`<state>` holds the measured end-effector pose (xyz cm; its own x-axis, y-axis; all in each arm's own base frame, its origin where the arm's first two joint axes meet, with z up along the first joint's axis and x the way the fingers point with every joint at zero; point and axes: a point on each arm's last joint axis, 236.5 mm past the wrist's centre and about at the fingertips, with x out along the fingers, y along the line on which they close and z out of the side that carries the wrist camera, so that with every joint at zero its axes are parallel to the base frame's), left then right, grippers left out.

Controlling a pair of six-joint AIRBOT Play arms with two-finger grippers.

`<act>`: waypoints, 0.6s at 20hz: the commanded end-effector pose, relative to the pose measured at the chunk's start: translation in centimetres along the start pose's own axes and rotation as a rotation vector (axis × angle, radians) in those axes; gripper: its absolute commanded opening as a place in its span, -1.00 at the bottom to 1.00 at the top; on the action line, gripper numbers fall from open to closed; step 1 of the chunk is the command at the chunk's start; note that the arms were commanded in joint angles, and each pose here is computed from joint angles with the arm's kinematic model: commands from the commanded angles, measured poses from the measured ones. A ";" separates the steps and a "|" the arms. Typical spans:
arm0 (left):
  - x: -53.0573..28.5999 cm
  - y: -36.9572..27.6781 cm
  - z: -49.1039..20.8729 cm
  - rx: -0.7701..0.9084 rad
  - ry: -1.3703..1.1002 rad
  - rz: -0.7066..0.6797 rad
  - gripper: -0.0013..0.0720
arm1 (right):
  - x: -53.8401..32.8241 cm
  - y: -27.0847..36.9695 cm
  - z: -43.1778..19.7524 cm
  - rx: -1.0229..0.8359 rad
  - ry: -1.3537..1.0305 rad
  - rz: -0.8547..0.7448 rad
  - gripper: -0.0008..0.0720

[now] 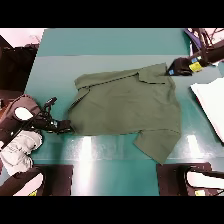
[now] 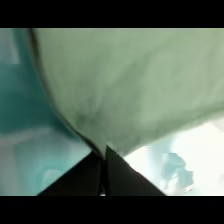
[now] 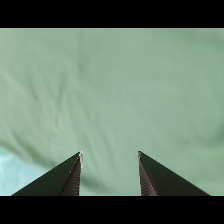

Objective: Fold the shirts.

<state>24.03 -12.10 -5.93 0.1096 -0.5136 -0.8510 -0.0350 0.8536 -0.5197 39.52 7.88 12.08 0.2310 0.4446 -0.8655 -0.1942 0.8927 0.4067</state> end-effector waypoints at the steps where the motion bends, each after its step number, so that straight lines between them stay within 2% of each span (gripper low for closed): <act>1: -2.3 -0.5 1.3 0.096 0.004 0.052 -0.89 | 0.3 -3.3 -5.7 0.104 0.125 0.011 0.14; 7: -6.2 -2.8 6.0 0.182 -0.129 0.067 -0.89 | 5.3 -12.4 -19.5 0.571 0.124 0.004 0.14; 10: -6.4 -2.9 6.5 0.182 -0.150 0.065 -0.89 | 6.8 -13.3 -24.9 0.698 0.144 0.049 0.15; 12: -6.4 -3.0 6.6 0.181 -0.152 0.063 -0.89 | 7.7 -13.5 -25.3 0.753 0.096 0.063 0.15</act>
<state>29.44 -10.84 1.01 0.2415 -0.4533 -0.8580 0.1244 0.8914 -0.4359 21.99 -2.77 -5.10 0.1049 0.5001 -0.8596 0.4261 0.7584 0.4932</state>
